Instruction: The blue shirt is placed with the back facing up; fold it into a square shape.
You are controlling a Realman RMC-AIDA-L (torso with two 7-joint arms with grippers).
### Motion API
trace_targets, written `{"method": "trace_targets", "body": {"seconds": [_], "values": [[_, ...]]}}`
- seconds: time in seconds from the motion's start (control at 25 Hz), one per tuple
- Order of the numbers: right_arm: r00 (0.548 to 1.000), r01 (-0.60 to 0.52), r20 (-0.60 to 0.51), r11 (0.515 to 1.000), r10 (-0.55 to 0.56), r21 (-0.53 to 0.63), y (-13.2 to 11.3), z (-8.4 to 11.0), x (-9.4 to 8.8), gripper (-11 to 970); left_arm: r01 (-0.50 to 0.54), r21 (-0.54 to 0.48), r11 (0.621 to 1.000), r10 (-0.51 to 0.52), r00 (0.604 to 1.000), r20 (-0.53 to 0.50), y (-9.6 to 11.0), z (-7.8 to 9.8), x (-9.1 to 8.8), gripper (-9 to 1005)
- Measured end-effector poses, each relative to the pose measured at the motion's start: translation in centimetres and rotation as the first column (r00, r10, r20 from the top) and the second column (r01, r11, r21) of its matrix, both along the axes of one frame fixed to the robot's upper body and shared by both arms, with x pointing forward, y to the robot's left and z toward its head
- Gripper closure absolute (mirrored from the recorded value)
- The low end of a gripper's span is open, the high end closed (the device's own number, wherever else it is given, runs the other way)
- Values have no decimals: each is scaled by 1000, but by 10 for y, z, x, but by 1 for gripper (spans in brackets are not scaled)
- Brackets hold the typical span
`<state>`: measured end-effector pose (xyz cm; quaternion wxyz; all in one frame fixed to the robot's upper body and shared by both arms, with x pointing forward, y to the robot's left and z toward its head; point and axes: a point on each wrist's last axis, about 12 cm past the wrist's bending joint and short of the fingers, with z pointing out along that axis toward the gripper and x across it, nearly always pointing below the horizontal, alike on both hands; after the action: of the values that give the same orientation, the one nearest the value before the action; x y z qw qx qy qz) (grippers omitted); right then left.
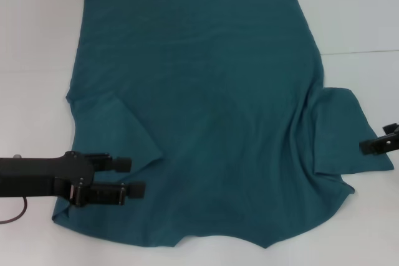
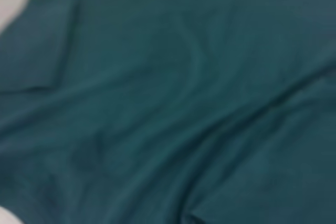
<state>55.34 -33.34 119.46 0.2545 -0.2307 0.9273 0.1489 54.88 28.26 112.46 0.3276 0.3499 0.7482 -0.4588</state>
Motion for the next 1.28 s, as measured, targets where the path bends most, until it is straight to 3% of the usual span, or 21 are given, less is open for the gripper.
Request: {"method": "trace_targets", "body": {"seconds": [0.24,0.48,0.92,1.28], "values": [[992,103,-64,992,-108,-69,-6,-12,8,238,-6,17,1000,6,1000,4,0,0,3,157],[975,192,-89,976,-201,-107,-18,-29,8,322,-26,25,999,25,1000,9,2,-1,4,157],[946,301,-92,948,-310,-99,-34,-57,8,316,-30,32,999,30,1000,8,0,-3,5,157],[943,312,-94,945,-320,-94,-34,-71,13,318,-29,30,999,28,1000,8,-2,-5,5,156]]}}
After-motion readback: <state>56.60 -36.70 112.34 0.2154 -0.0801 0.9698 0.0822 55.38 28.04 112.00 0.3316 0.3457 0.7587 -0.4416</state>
